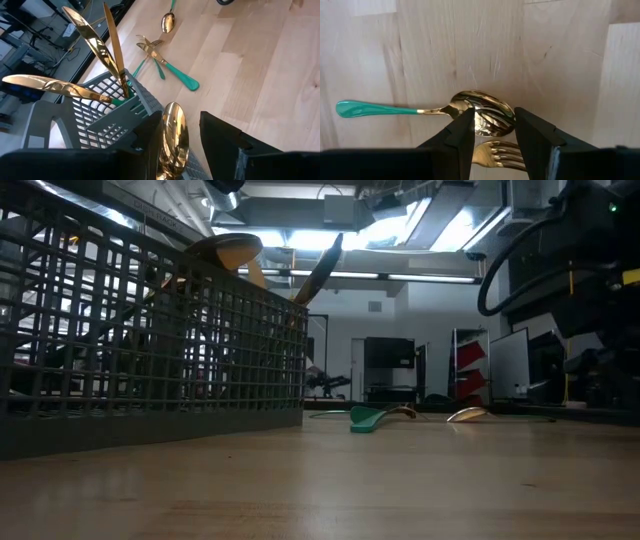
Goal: Sort silverware
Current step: Put the green spoon into the silverware basket
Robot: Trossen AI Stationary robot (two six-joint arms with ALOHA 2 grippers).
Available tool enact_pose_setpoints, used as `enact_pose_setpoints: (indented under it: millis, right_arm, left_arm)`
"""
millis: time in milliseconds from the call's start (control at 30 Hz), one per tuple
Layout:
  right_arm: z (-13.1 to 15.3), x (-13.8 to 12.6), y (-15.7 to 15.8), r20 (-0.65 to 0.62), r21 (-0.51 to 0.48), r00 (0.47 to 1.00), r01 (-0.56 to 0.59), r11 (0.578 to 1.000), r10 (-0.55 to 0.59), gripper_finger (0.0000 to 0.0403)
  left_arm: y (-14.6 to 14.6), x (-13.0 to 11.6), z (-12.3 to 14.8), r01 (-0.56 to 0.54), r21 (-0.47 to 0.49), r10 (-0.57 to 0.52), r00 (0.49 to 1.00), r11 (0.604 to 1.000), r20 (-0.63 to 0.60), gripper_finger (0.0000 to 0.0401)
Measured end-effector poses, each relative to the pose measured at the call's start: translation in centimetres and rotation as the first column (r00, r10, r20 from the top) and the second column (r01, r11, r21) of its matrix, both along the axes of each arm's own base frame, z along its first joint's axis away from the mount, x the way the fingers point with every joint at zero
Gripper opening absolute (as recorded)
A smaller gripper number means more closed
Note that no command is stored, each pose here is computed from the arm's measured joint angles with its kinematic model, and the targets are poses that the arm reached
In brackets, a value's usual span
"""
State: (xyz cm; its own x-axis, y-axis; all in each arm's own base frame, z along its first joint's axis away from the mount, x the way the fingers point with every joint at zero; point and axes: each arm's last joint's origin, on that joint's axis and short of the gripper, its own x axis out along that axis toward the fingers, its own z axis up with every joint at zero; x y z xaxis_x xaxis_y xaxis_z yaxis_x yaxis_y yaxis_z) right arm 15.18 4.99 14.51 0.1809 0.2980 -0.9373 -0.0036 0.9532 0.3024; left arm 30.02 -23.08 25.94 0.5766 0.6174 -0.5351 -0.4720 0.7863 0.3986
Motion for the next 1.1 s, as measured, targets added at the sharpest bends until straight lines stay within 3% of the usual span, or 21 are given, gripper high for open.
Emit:
enact_pose_setpoints:
  millis: [200,533,867,1100]
  right_arm:
    - [0.0,0.0,0.0,0.0,0.0,1.0,0.0,1.0,0.0,0.0124]
    - [0.0,0.0,0.0,0.003,0.009,1.0,-0.001,1.0,0.001,0.0013]
    - [0.3,0.7,0.2,0.074,0.024,0.997,-0.002,1.0,0.0,0.0009]
    - [0.8,1.9,0.6,0.209,0.064,0.978,-0.005,0.998,-0.008,0.0007]
  left_arm:
    - [0.0,0.0,0.0,0.0,0.0,0.0,1.0,1.0,0.0,0.0123]
    - [0.0,0.0,0.0,0.0,0.0,0.0,1.0,1.0,0.0,0.0123]
    - [0.0,0.0,0.0,0.0,0.001,0.0,1.0,1.0,0.001,0.0123]
    - [-0.2,0.3,1.3,0.004,-0.022,-0.003,1.0,1.0,0.029,0.0123]
